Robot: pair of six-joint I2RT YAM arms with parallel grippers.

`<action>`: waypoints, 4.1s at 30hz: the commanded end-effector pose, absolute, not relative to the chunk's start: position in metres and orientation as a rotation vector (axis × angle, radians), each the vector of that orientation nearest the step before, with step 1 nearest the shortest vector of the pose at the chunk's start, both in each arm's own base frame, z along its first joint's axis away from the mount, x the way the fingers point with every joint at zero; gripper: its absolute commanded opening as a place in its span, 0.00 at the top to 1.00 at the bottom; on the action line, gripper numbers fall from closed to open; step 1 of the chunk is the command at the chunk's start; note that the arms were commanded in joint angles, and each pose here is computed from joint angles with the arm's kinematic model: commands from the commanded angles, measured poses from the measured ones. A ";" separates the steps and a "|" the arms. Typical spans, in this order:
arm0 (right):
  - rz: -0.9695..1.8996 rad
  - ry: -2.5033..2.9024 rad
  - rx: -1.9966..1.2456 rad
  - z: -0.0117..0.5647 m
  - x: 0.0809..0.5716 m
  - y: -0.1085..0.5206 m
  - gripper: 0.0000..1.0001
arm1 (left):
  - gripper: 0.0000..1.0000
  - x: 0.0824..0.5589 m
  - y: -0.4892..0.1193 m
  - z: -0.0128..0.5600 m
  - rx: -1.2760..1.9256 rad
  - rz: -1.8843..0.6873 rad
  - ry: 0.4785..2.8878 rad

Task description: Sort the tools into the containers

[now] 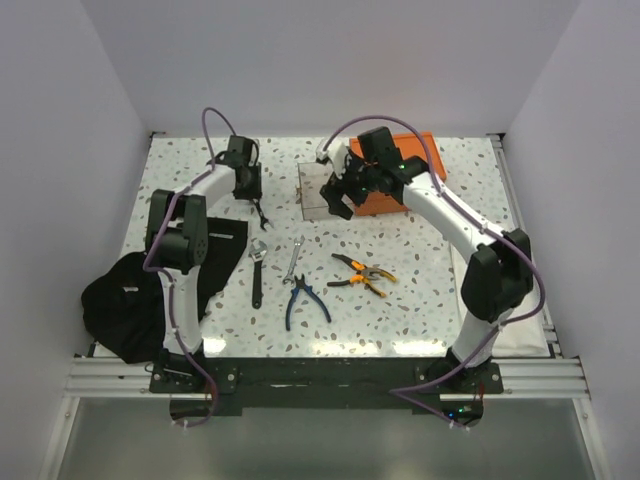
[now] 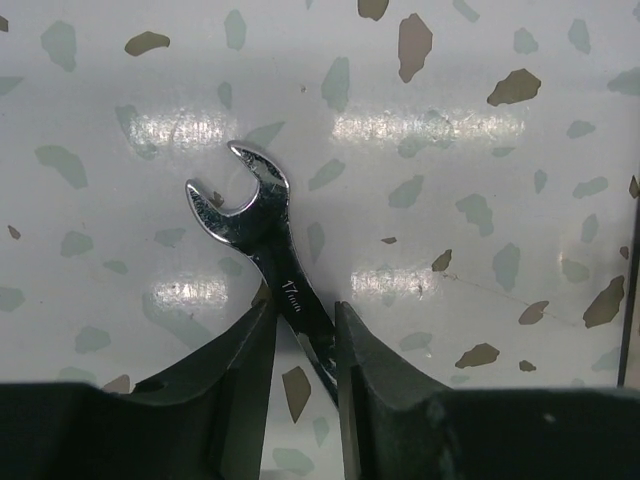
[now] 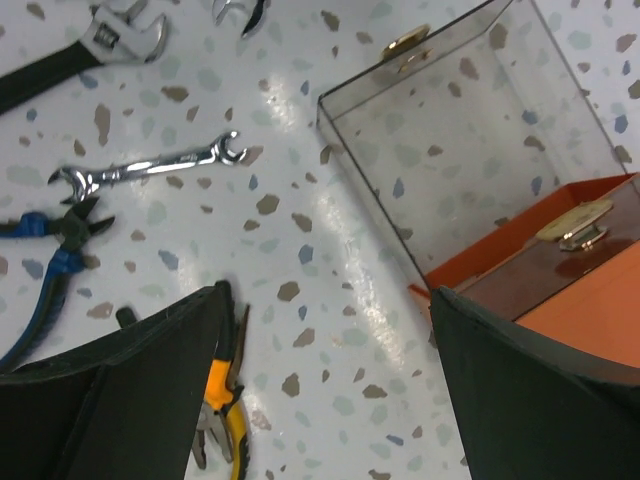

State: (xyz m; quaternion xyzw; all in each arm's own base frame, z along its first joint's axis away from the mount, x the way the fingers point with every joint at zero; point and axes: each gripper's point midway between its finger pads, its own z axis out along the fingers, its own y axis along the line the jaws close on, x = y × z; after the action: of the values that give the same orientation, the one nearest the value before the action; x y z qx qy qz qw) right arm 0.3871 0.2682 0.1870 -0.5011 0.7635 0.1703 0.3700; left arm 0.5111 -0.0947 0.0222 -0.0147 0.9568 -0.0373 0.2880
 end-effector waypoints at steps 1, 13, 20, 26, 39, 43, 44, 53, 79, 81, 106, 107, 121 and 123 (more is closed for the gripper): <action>0.515 1.943 -1.119 0.217 0.410 0.297 0.12 | 0.71 0.478 -0.099 -0.005 -0.019 -0.203 2.675; 0.766 1.958 -1.027 0.218 0.423 0.386 0.11 | 1.00 0.478 -0.091 0.011 -0.160 -0.688 2.559; 0.812 2.070 -0.773 0.207 0.458 0.413 0.11 | 0.93 0.474 -0.100 0.020 -0.116 -0.794 2.524; 0.702 2.072 -0.779 0.207 0.460 0.397 0.11 | 0.69 0.471 -0.083 0.054 0.001 -0.631 2.466; 0.776 2.033 -0.757 0.208 0.454 0.382 0.12 | 0.61 0.434 -0.101 0.072 0.246 -0.488 2.479; 0.768 2.042 -0.701 0.214 0.450 0.374 0.12 | 0.75 0.423 -0.112 0.072 0.269 -0.548 2.493; 0.751 2.030 -0.697 0.218 0.449 0.371 0.12 | 0.77 0.421 -0.110 0.072 0.266 -0.536 2.500; 0.642 2.009 -0.731 0.229 0.435 0.344 0.11 | 0.66 0.381 -0.087 0.053 0.138 -0.399 2.645; 0.591 2.048 -0.741 0.217 0.413 0.324 0.09 | 0.58 0.435 -0.113 0.080 0.136 -0.430 2.581; 0.587 2.050 -0.744 0.216 0.413 0.323 0.08 | 0.56 0.442 -0.117 0.072 0.144 -0.427 2.581; 0.553 2.077 -0.745 0.204 0.404 0.312 0.08 | 0.49 0.396 -0.107 0.020 0.110 -0.067 2.730; 0.555 2.077 -0.742 0.203 0.404 0.312 0.08 | 0.49 0.394 -0.107 0.023 0.103 -0.067 2.727; 0.567 2.089 -0.732 0.198 0.405 0.314 0.08 | 0.55 0.378 -0.118 0.052 0.086 -0.153 2.679; 0.563 2.089 -0.734 0.197 0.404 0.313 0.08 | 0.54 0.377 -0.123 0.064 0.099 -0.199 2.653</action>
State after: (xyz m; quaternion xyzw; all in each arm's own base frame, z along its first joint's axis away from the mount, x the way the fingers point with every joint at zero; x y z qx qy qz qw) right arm 0.4007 0.3136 0.1740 -0.2963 0.8465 0.2223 0.3825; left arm 0.3790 -0.1164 0.0272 0.0413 0.9770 -0.0490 0.2032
